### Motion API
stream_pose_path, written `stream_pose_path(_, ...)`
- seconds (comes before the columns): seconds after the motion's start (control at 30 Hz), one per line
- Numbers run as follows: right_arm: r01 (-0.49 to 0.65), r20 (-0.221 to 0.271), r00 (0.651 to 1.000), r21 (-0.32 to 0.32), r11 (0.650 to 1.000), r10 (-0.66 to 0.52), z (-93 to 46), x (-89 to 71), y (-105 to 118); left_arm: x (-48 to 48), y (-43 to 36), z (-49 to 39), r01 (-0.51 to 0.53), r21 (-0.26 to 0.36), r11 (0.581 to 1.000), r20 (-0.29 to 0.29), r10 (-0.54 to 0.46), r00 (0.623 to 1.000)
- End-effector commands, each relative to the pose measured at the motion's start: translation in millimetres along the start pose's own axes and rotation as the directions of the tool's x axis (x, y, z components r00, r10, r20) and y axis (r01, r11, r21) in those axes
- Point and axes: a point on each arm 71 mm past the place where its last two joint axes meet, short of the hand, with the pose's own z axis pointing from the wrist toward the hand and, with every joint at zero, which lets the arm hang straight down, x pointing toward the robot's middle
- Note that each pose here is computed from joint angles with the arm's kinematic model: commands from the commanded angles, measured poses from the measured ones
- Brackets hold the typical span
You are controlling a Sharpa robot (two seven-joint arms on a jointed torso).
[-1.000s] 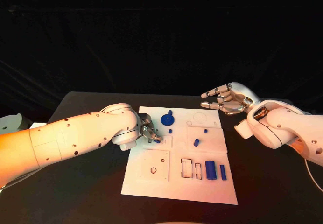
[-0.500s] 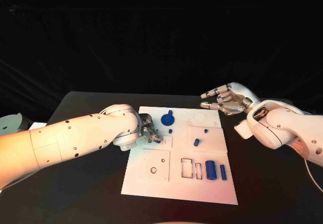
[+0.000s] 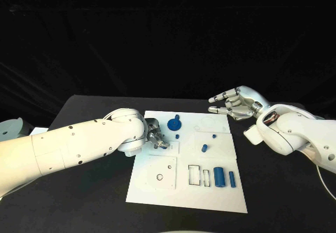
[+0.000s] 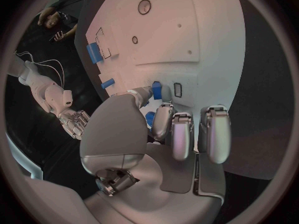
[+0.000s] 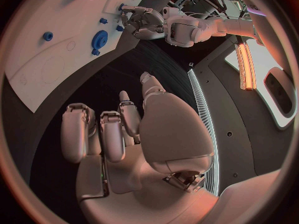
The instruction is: Assemble the parts on the task board
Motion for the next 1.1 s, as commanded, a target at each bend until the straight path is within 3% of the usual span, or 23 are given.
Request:
stream_pose_path(0.03,-0.001,-0.017,1.0,-0.005,1.0,0.001,0.1,1.9,0.4,7.7,4.9,2.7,-0.073,-0.054,0.996,-0.068,0.069,0.995)
stream_pose_path(0.33,-0.001,-0.014,1.0,-0.006,1.0,0.001,-0.1,2.0,0.6,9.0,2.7,7.9,-0.076,-0.061,0.995,-0.102,0.07,0.992)
stream_pose_path(1.1,0.001,-0.012,1.0,-0.007,1.0,-0.001,-0.5,2.0,-0.2,9.2,1.1,11.5,-0.085,-0.066,0.994,-0.118,0.077,0.99)
